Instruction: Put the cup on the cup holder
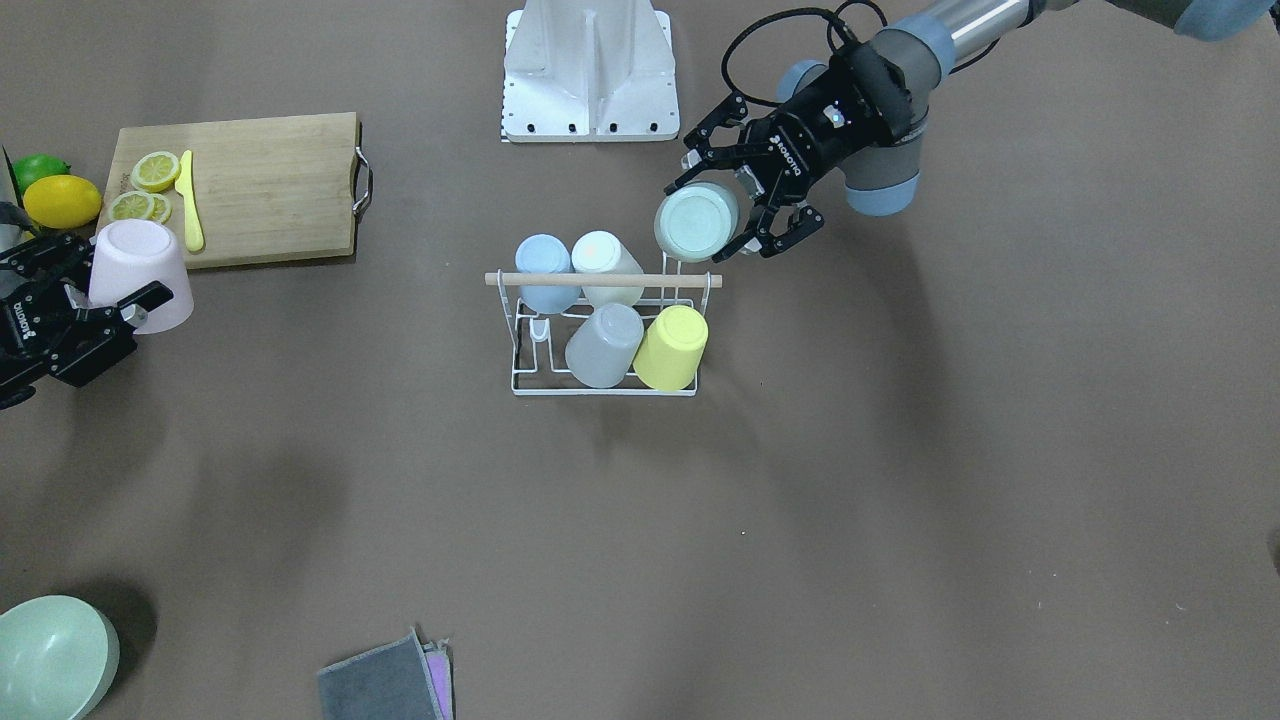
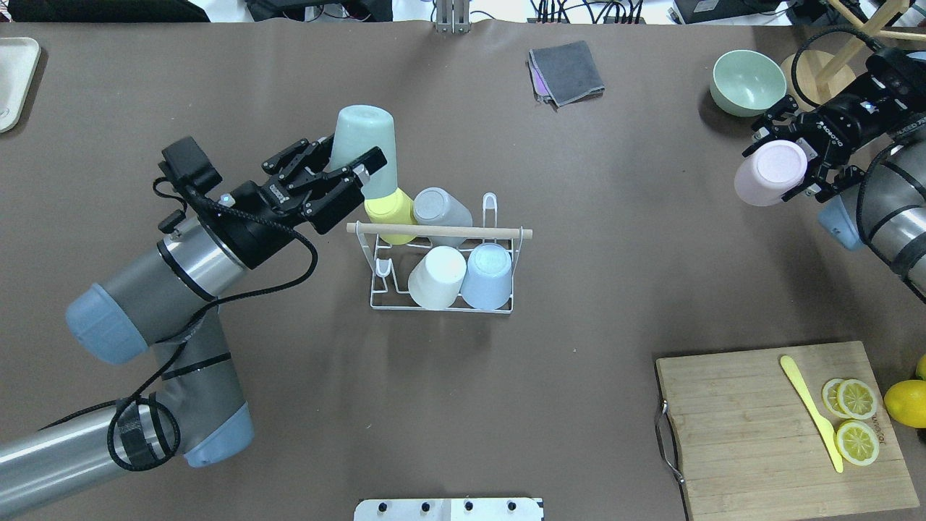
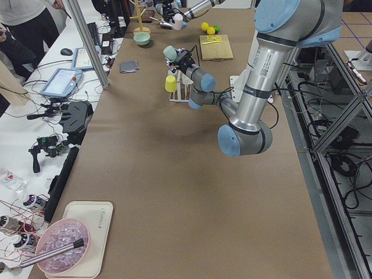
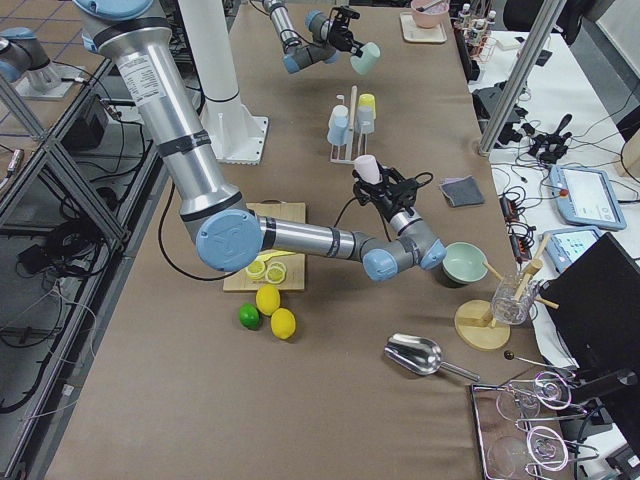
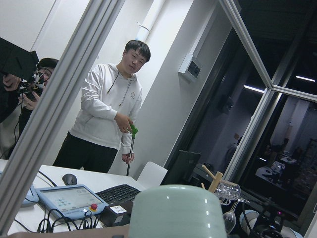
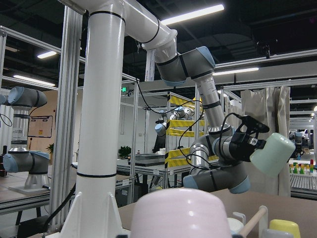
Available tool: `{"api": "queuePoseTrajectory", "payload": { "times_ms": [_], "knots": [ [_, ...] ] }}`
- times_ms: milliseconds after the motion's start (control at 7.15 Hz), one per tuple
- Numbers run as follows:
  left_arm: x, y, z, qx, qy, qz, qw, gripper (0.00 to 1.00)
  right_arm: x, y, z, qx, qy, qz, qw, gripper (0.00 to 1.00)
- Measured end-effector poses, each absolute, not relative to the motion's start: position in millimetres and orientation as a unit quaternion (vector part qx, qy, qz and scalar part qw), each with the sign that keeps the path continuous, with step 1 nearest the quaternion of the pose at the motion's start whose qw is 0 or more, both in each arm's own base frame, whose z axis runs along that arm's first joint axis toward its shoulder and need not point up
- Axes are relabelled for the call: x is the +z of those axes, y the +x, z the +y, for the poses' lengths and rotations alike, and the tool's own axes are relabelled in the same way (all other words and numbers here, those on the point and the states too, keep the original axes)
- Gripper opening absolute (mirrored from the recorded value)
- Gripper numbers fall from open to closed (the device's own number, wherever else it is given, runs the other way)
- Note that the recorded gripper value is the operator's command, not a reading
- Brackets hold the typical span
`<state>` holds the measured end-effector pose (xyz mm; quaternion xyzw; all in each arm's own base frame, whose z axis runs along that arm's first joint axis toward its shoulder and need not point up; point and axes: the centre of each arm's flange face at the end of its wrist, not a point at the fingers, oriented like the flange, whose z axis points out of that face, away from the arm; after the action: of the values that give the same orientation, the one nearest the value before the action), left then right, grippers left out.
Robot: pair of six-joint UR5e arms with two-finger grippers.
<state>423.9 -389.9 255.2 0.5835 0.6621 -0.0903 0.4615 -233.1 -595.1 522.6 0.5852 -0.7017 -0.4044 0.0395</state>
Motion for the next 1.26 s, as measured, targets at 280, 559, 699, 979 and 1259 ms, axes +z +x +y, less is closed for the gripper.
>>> {"api": "queuePoseTrajectory", "payload": {
  "times_ms": [280,559,699,979,1259],
  "knots": [
    [275.0,445.8,-368.6,-0.082,0.587,0.662,0.459,0.00,510.2,-265.4,-607.8,-0.389,0.604,-0.695,0.022,0.31],
    [293.8,454.2,-353.5,-0.073,0.583,0.666,0.459,0.00,494.4,-293.6,-614.0,-0.384,0.600,-0.702,0.011,0.30],
    [302.6,456.5,-349.0,-0.069,0.584,0.667,0.458,0.00,484.2,-310.3,-615.2,-0.381,0.594,-0.709,0.005,0.28],
    [312.0,461.2,-344.9,-0.065,0.583,0.666,0.460,0.00,466.8,-330.5,-621.6,-0.377,0.587,-0.717,0.002,0.28],
    [314.1,466.8,-339.0,-0.060,0.583,0.666,0.462,0.00,448.3,-345.0,-629.2,-0.384,0.583,-0.716,0.001,0.28]
  ]
}}
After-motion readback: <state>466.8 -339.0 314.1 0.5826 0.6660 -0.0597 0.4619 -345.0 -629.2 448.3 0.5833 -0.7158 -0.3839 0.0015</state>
